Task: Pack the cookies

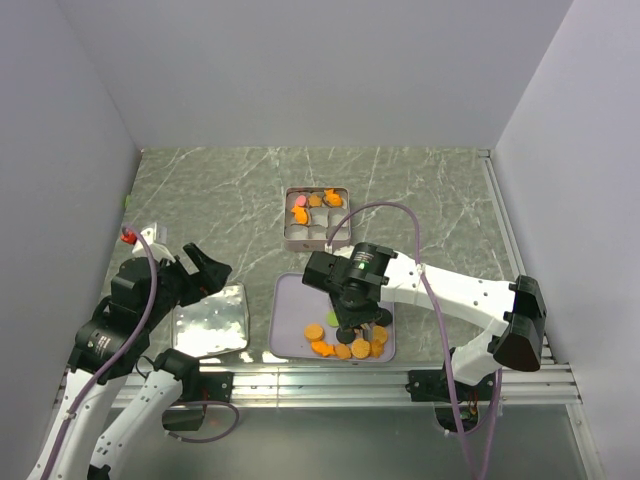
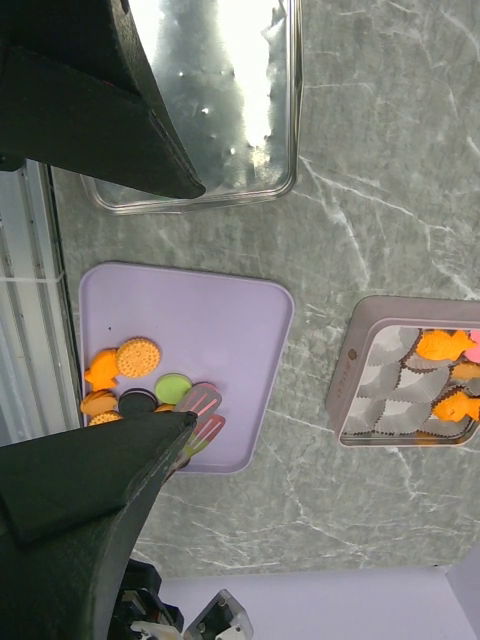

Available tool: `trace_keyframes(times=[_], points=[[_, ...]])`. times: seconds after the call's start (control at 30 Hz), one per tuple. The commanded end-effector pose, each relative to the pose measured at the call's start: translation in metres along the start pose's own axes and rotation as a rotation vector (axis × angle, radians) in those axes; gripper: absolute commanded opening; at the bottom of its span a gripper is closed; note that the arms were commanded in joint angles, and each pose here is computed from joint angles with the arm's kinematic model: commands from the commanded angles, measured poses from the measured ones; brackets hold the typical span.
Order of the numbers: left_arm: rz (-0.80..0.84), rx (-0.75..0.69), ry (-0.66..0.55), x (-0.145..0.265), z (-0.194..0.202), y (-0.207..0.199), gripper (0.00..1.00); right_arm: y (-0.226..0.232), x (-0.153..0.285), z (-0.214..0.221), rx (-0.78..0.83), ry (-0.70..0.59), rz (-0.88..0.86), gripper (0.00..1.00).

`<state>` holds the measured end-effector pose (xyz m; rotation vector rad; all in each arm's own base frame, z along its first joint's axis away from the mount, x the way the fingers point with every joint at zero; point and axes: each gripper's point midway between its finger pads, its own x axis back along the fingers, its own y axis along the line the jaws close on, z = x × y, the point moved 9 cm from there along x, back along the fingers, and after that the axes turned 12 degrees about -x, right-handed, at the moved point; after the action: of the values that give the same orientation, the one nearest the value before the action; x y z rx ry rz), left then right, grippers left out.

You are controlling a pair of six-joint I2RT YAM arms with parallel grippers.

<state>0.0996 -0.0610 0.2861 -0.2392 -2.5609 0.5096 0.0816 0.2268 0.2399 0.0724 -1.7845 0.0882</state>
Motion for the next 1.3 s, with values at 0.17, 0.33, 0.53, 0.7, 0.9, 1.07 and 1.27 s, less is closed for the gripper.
trace_keyframes(times=[0.17,0.33,0.53,0.7,0.9,1.07,1.27], points=[[0.007,0.012,-0.024,0.001,-0.007,-0.004,0.93,-0.001,0.010,-0.004,0.005,-0.040,0.009,0.42],[0.001,0.007,-0.031,0.001,-0.011,-0.005,0.93,0.013,0.034,-0.027,-0.009,-0.130,-0.028,0.42],[-0.005,0.004,-0.034,0.001,-0.014,-0.006,0.93,0.031,0.064,-0.068,-0.033,-0.249,-0.079,0.42],[-0.023,0.000,-0.042,0.002,-0.017,-0.005,0.93,0.035,0.062,-0.119,-0.085,-0.281,-0.088,0.41],[-0.037,-0.008,-0.048,0.005,-0.020,-0.005,0.94,0.035,0.051,-0.171,-0.136,-0.296,-0.114,0.40],[-0.058,-0.020,-0.055,0.008,-0.022,-0.003,0.94,0.029,0.031,-0.195,-0.157,-0.275,-0.114,0.40],[-0.085,-0.040,-0.069,0.007,-0.027,-0.002,0.95,0.025,0.013,-0.214,-0.166,-0.256,-0.118,0.40]])
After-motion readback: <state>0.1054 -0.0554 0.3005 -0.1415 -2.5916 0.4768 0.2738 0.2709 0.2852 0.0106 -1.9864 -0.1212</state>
